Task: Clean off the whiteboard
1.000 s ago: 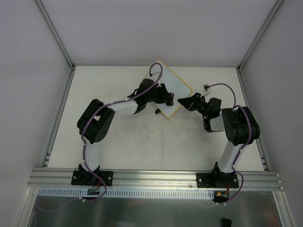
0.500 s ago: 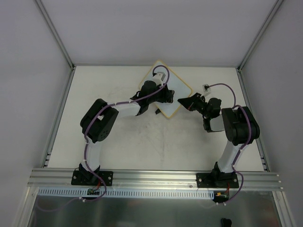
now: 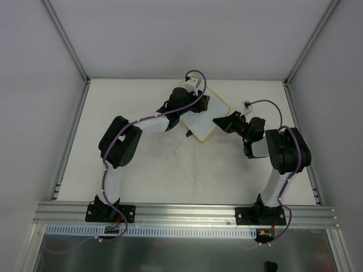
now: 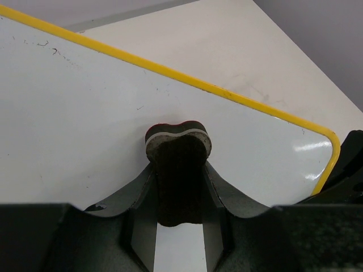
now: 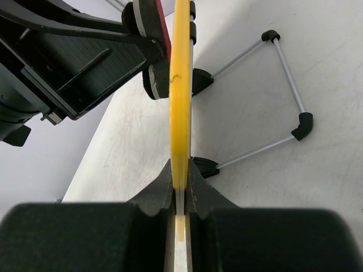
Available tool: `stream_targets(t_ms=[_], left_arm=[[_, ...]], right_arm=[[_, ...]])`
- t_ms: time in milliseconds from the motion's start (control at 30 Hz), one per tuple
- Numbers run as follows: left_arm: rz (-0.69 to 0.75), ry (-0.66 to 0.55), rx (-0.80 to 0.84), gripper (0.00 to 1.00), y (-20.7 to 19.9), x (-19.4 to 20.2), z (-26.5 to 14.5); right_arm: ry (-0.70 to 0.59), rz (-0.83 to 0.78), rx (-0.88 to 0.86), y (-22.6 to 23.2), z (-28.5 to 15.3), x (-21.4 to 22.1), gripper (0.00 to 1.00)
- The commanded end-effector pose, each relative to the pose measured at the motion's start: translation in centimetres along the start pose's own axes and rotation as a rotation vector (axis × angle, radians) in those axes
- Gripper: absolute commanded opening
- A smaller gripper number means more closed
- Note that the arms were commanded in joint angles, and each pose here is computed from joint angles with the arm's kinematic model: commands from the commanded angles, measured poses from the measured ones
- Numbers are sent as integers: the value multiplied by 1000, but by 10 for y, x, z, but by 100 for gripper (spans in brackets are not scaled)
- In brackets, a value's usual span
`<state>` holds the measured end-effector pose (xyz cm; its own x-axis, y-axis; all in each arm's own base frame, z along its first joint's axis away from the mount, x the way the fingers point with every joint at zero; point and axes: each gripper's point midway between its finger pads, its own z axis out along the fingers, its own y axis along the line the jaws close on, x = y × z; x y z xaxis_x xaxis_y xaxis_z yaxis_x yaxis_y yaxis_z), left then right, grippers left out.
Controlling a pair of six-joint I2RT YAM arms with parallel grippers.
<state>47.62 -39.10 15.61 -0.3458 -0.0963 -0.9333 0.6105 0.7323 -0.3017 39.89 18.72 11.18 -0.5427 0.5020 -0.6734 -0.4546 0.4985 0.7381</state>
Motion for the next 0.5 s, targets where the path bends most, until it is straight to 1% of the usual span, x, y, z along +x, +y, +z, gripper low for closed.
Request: stream_targets(t_ms=[0, 200, 333, 367, 467], left_arm=[[65, -46, 21, 0, -1, -15, 3], [20, 4, 24, 0, 0, 21, -9], [-4, 22, 35, 0, -12, 50, -25], [-10, -7, 34, 0, -15, 47, -28], [-31, -8, 19, 0, -18, 52, -35]], right_arm=[[-67, -164, -192, 44, 5, -22, 0], [-66, -163, -191, 44, 5, -21, 0], [-66, -163, -189, 43, 4, -21, 0], [-66, -163, -191, 44, 5, -21, 0], [-67, -161, -192, 44, 5, -21, 0]])
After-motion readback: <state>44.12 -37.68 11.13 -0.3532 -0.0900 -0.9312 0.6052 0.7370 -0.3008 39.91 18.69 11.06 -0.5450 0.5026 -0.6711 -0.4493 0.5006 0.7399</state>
